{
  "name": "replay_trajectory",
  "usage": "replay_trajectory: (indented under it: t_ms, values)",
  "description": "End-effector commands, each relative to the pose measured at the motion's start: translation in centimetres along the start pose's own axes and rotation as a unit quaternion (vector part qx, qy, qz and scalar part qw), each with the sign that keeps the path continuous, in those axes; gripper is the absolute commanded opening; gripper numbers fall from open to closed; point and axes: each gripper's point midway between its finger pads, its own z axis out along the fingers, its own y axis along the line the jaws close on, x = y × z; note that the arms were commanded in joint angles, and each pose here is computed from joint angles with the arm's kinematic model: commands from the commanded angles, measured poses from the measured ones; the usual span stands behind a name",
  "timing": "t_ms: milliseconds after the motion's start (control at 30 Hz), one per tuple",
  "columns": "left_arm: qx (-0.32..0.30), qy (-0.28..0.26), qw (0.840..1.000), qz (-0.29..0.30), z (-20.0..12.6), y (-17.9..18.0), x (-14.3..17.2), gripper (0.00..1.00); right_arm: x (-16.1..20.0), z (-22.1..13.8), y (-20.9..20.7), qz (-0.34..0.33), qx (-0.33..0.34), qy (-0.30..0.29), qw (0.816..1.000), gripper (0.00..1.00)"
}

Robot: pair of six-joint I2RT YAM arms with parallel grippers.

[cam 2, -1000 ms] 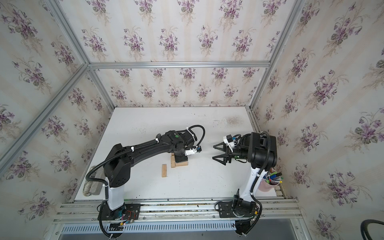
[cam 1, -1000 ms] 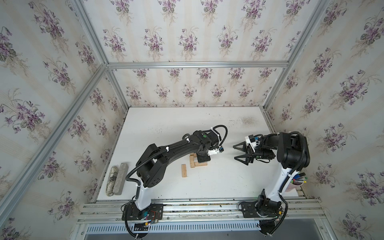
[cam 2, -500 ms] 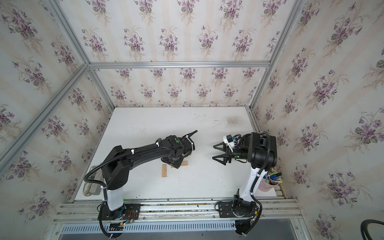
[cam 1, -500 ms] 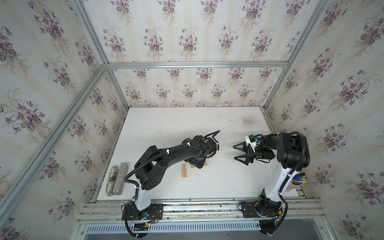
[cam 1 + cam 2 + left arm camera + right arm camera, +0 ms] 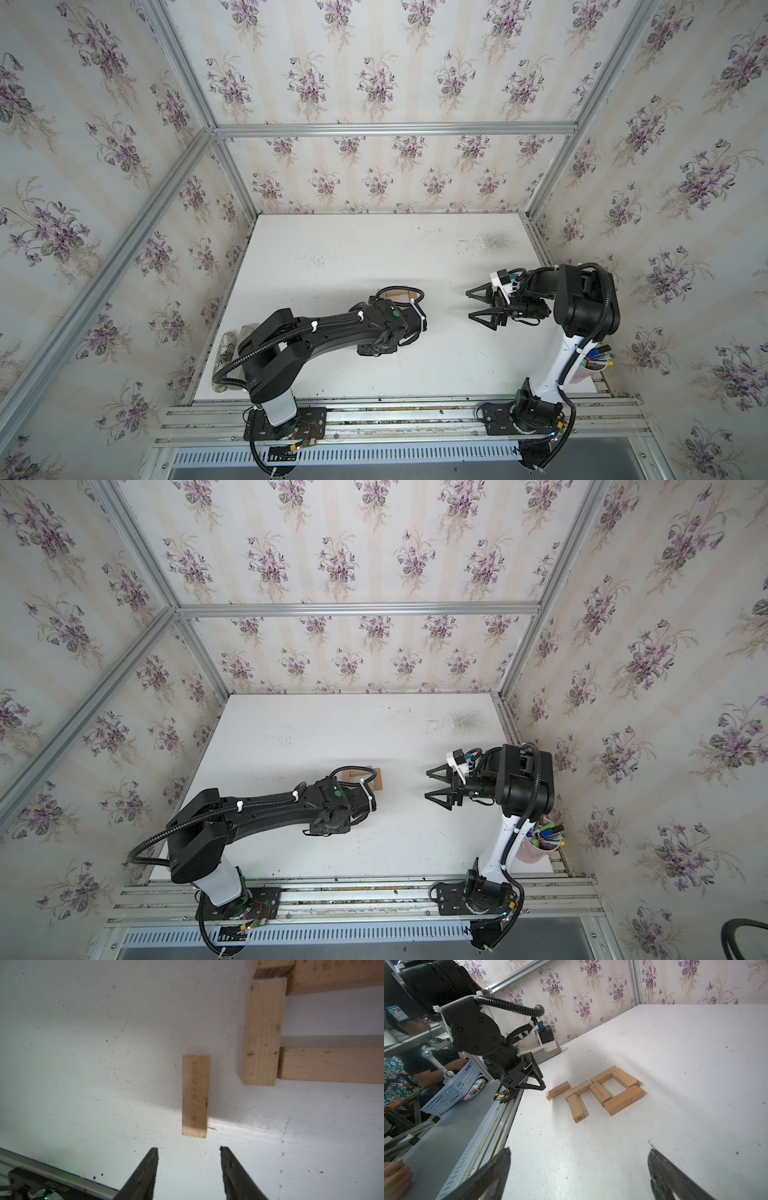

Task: Assemble the number 8 with building blocks
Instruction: Pick up the building block from the center of the board.

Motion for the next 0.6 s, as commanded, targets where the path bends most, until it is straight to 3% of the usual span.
replay_trajectory:
  t_ms: [0,333,567]
  values:
    - [0.043,-0.04,0.998,-0.019,0.2,-2.0,-1.8,0.49,-0.7,0.0,-0.1,-0.188,0.009,-0.014,0.982,1.0]
    - [0.066,-0.066,0.996,0.005,-0.2,0.6,-3.3,0.44,-0.7,0.0,-0.1,-0.188,0.009,-0.014,0.982,1.0]
    - [0.086,-0.021,0.994,0.064,1.0,0.6,-2.0,0.46,-0.7,0.0,-0.1,-0.188,0.009,-0.014,0.982,1.0]
